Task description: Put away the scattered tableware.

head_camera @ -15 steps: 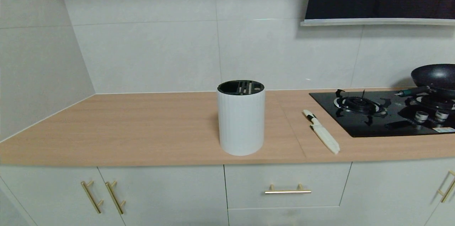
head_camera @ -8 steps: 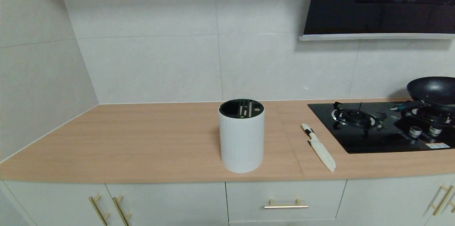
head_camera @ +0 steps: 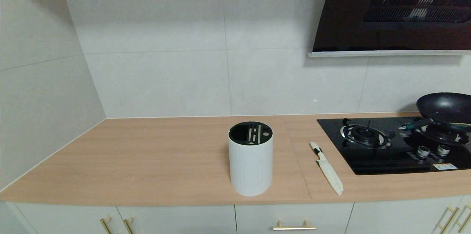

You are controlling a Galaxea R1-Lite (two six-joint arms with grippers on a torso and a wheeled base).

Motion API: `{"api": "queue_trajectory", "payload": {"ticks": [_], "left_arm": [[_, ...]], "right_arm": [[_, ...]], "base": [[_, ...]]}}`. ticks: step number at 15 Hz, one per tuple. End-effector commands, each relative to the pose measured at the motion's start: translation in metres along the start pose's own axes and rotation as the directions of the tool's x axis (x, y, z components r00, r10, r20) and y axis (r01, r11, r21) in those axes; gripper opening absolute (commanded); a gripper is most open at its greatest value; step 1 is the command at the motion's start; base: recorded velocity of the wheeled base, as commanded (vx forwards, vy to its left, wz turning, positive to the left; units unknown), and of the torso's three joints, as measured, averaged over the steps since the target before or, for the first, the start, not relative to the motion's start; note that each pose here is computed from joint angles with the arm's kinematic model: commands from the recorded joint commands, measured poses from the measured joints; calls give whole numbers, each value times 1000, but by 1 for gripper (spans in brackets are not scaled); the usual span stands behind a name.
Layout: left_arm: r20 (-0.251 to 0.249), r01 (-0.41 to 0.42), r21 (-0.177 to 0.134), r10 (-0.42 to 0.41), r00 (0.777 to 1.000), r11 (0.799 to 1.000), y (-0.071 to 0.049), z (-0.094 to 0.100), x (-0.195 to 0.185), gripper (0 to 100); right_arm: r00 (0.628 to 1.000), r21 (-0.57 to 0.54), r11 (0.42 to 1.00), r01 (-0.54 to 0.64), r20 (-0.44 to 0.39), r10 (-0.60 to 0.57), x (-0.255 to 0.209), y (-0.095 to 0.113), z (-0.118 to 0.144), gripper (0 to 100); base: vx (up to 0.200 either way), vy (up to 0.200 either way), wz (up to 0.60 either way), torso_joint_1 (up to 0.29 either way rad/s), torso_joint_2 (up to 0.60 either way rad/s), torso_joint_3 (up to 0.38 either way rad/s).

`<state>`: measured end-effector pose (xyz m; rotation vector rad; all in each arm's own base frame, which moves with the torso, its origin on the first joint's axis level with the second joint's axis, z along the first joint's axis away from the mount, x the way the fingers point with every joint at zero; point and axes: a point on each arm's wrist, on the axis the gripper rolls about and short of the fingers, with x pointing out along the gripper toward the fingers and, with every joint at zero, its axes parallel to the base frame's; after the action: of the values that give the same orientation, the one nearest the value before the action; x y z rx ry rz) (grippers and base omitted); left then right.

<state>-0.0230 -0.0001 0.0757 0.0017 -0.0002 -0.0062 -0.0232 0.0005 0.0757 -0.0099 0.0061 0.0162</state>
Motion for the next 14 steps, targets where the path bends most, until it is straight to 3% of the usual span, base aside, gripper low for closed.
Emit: {"api": "queue_trajectory", "payload": {"ticks": [1, 6, 12, 13, 14], "left_arm": [[0, 0, 0, 0, 1000, 1000, 0, 0, 0, 100], [0, 0, 0, 0, 1000, 1000, 0, 0, 0, 100], [0, 0, 0, 0, 1000, 1000, 0, 0, 0, 100], [0, 0, 0, 0, 1000, 1000, 0, 0, 0, 100], [0, 0, 0, 0, 1000, 1000, 0, 0, 0, 100]], "right_arm": [[1000, -1, 1000, -1, -1, 1, 0, 0, 0, 100], [1000, -1, 1000, -1, -1, 1, 0, 0, 0, 100], [1000, -1, 1000, -1, -1, 1, 0, 0, 0, 100], [1000, 9, 1000, -1, 31, 0, -1, 0, 7, 100], [989, 48, 999, -20, 147, 13, -10, 0, 34, 100]], "base": [[0, 0, 0, 217, -403, -198], [0, 0, 0, 182, -353, -173], [0, 0, 0, 6, -11, -6], [0, 0, 0, 0, 0, 0], [0, 0, 0, 0, 0, 0]]}}
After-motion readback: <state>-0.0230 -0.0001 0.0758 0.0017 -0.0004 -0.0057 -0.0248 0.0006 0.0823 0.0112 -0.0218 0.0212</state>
